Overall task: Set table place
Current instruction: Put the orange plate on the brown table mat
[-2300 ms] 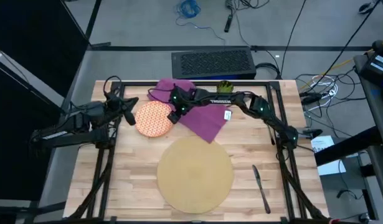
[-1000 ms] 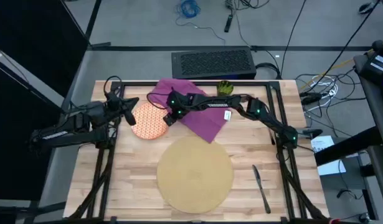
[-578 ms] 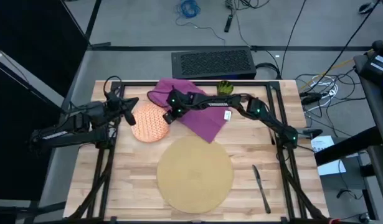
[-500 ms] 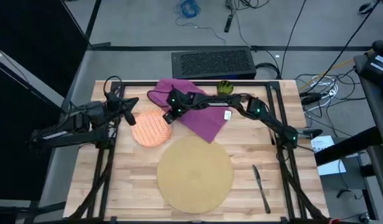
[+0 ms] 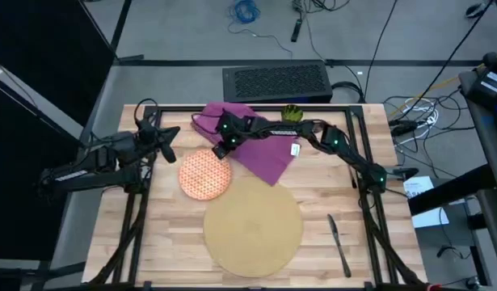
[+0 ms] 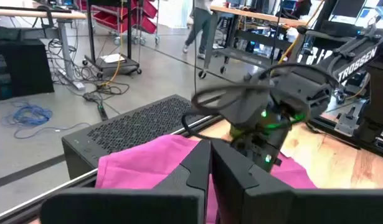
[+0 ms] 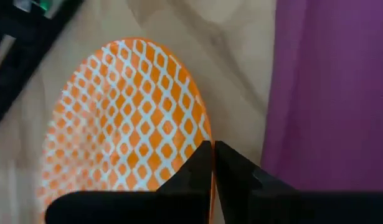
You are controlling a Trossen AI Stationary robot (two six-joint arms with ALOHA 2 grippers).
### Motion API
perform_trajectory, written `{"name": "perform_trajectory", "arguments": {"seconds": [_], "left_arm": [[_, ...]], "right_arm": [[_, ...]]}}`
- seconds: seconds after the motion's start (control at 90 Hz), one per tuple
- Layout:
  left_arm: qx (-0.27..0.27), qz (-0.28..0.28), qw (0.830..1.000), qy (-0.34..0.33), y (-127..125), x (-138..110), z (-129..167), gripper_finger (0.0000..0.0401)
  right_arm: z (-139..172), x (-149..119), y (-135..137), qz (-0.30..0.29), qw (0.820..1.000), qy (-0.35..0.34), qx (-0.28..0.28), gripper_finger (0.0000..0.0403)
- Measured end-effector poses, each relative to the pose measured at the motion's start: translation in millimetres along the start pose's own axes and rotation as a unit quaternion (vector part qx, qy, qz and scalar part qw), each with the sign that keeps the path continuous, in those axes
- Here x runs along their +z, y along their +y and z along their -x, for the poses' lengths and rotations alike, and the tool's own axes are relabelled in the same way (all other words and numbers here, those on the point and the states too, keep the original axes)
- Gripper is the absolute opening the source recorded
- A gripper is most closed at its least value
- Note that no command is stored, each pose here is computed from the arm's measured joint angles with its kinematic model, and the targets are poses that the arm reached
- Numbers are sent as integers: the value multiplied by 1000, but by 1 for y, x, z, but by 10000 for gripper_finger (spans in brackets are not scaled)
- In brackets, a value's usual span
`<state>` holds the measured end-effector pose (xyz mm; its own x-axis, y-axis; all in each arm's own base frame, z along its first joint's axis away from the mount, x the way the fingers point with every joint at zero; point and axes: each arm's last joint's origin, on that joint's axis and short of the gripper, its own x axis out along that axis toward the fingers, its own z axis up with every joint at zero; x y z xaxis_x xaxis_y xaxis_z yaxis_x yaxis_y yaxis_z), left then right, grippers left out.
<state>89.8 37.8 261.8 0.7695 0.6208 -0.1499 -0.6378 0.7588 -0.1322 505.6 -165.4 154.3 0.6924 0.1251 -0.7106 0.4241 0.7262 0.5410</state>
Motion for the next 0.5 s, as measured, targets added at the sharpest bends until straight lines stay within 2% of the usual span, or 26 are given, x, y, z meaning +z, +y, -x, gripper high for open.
{"name": "perform_trajectory", "arguments": {"seconds": [0.089, 0.356, 0.5], "left_arm": [[0, 0, 1000, 0, 0, 0, 0, 0], [0, -1, 1000, 1, 0, 0, 0, 0], [0, -2, 1000, 2, 0, 0, 0, 0]], "right_arm": [[11, 3, 4, 6, 1000, 25, -7, 1], [33, -11, 20, 39, 993, 96, -55, 1], [32, -27, 27, 57, 984, 149, -73, 1]]}}
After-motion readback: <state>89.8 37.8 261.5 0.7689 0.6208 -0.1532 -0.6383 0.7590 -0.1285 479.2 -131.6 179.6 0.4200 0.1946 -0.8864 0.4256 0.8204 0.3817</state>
